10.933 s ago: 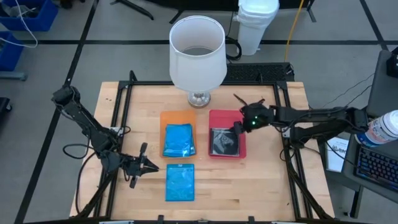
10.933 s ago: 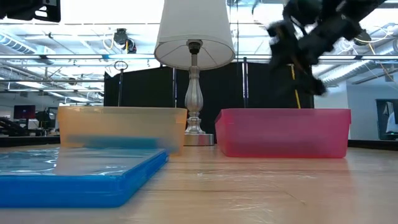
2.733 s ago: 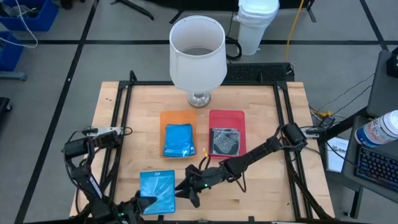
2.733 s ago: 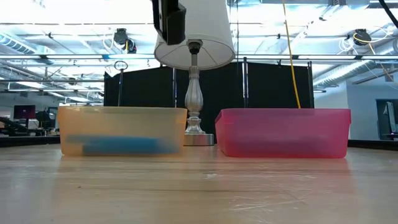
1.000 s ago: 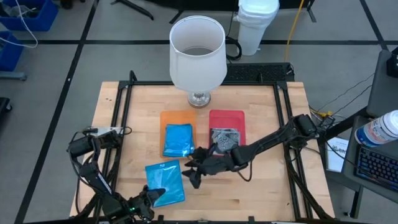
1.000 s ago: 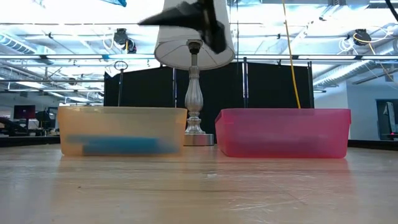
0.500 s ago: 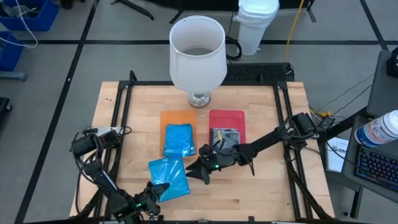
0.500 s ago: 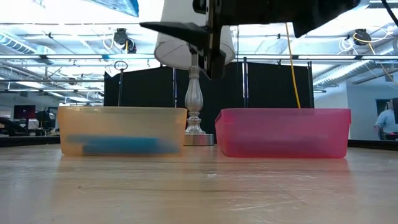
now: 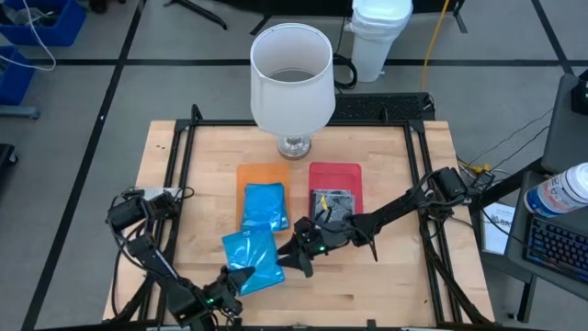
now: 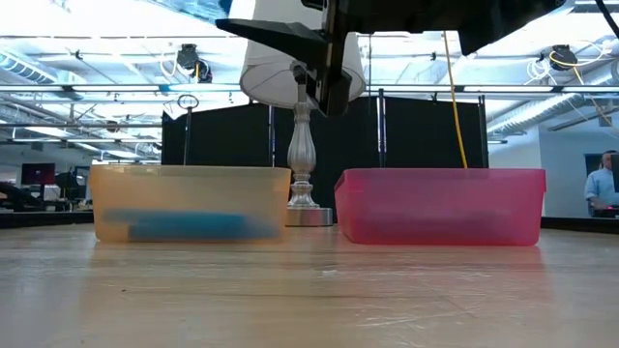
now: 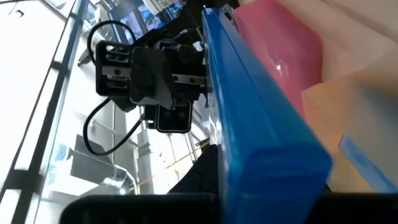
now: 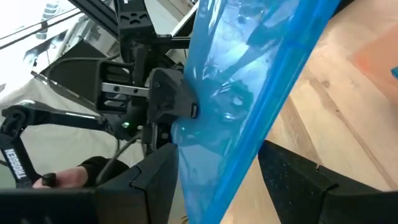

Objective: Pick & place jewel cases by type
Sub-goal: Put the blue CD case into the orange bin

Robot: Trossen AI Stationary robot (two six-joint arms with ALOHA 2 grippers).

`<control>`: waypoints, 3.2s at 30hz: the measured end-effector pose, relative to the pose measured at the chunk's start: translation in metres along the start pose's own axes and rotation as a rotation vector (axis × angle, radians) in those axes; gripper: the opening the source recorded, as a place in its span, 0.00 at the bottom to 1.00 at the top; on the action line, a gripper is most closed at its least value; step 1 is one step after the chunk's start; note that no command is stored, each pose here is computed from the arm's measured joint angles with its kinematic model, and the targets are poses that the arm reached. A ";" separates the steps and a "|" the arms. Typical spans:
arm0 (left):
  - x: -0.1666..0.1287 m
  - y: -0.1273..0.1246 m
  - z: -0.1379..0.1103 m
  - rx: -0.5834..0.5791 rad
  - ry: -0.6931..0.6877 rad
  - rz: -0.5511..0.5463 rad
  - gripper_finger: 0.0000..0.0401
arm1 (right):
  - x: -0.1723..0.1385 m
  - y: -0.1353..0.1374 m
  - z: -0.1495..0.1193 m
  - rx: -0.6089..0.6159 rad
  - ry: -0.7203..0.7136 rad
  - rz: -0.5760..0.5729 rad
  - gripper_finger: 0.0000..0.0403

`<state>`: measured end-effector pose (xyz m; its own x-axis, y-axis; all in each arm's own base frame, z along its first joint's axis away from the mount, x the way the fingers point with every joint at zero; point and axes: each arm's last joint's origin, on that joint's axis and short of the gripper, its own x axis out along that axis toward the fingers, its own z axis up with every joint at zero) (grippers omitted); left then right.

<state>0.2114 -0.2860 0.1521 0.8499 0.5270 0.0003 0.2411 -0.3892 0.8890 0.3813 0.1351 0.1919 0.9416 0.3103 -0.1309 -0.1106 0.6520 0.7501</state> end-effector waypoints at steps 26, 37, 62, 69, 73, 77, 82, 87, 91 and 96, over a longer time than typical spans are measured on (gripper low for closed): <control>0.027 0.023 0.002 -0.052 0.075 -0.022 0.08 | -0.001 0.011 -0.007 -0.147 -0.005 0.050 0.06; -0.017 0.025 0.005 -0.044 -0.046 0.014 0.40 | -0.001 0.013 -0.006 -0.181 -0.017 0.071 0.07; -0.103 0.054 -0.040 -1.078 -0.490 -0.564 0.10 | 0.005 -0.008 0.023 -0.374 -0.166 -0.291 0.05; -0.102 0.045 -0.045 -1.086 -0.432 -0.610 0.05 | 0.016 -0.006 0.050 -0.327 0.010 -0.474 0.07; -0.103 0.042 -0.048 -1.084 -0.409 -0.609 0.07 | 0.015 -0.010 0.061 -0.244 -0.026 -0.566 0.05; -0.104 0.042 -0.048 -1.092 -0.410 -0.612 0.07 | 0.013 -0.024 0.077 -0.079 -0.065 -0.566 0.05; -0.107 0.042 -0.049 -1.112 -0.412 -0.621 0.08 | 0.010 -0.036 0.088 0.045 -0.077 -0.568 0.05; -0.113 0.040 -0.050 -1.105 -0.430 -0.651 0.08 | 0.005 -0.048 0.097 0.170 -0.108 -0.605 0.05; -0.117 0.039 -0.051 -1.107 -0.435 -0.655 0.08 | 0.004 -0.056 0.098 0.240 -0.101 -0.624 0.05; -0.117 0.039 -0.052 -1.098 -0.432 -0.653 0.08 | 0.006 -0.060 0.094 0.288 -0.096 -0.619 0.05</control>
<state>0.0971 -0.3236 0.2102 0.8521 0.0246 -0.5228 0.3314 0.7479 0.5752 0.4239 0.0330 0.2075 0.8296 -0.1312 -0.5427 0.5330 0.4756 0.6998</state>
